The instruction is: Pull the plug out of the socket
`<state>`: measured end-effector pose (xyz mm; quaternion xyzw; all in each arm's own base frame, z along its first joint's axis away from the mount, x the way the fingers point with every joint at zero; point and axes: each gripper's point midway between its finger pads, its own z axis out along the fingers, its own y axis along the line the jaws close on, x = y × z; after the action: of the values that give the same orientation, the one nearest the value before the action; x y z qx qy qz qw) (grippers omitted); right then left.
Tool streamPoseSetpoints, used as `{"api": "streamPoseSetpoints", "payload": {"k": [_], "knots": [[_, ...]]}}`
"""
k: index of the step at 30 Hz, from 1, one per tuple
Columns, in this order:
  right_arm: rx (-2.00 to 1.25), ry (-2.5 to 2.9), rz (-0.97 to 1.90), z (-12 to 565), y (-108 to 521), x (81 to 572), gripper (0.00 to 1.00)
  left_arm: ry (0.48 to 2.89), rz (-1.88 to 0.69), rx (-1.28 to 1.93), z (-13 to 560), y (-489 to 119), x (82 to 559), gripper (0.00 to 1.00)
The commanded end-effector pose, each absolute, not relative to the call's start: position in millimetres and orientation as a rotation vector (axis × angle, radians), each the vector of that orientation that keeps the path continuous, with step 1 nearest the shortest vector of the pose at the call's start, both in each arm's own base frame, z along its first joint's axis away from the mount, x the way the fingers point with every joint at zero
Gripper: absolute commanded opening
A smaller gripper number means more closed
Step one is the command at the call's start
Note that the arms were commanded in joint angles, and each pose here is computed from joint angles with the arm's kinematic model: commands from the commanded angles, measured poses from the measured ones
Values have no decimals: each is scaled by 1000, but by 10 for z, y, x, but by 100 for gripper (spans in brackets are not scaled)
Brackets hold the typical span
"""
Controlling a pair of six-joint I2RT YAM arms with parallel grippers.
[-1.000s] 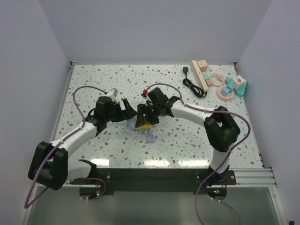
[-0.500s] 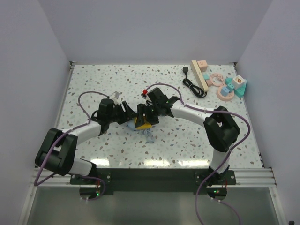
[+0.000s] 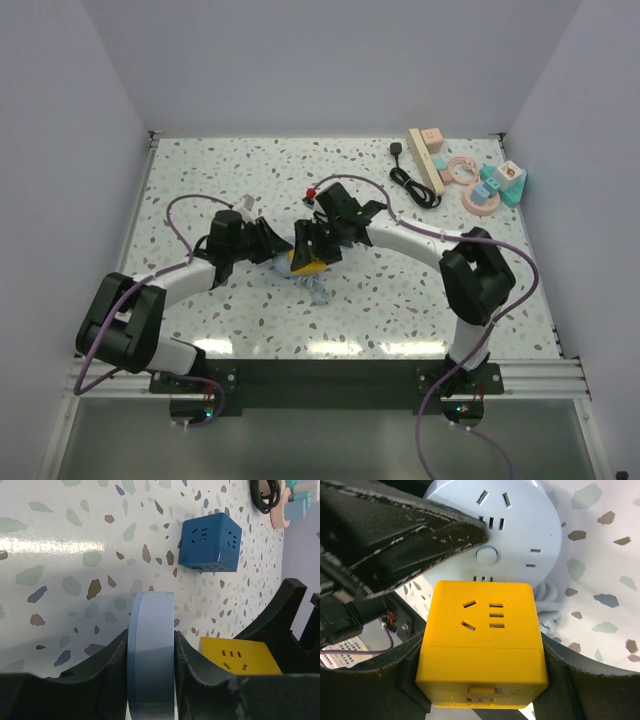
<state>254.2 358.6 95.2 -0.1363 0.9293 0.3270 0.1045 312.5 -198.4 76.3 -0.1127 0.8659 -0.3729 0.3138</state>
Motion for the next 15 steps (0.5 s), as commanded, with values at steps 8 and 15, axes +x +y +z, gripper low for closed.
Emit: {"api": "streamPoseSetpoints", "payload": {"k": [8,15], "knots": [[-202,2633,748,1559,2568,2942,0,2322,-807,-249,654,-1662,3153,0],[51,2723,178,1106,1847,3177,0,2279,-852,-254,746,-1637,3204,0]]}}
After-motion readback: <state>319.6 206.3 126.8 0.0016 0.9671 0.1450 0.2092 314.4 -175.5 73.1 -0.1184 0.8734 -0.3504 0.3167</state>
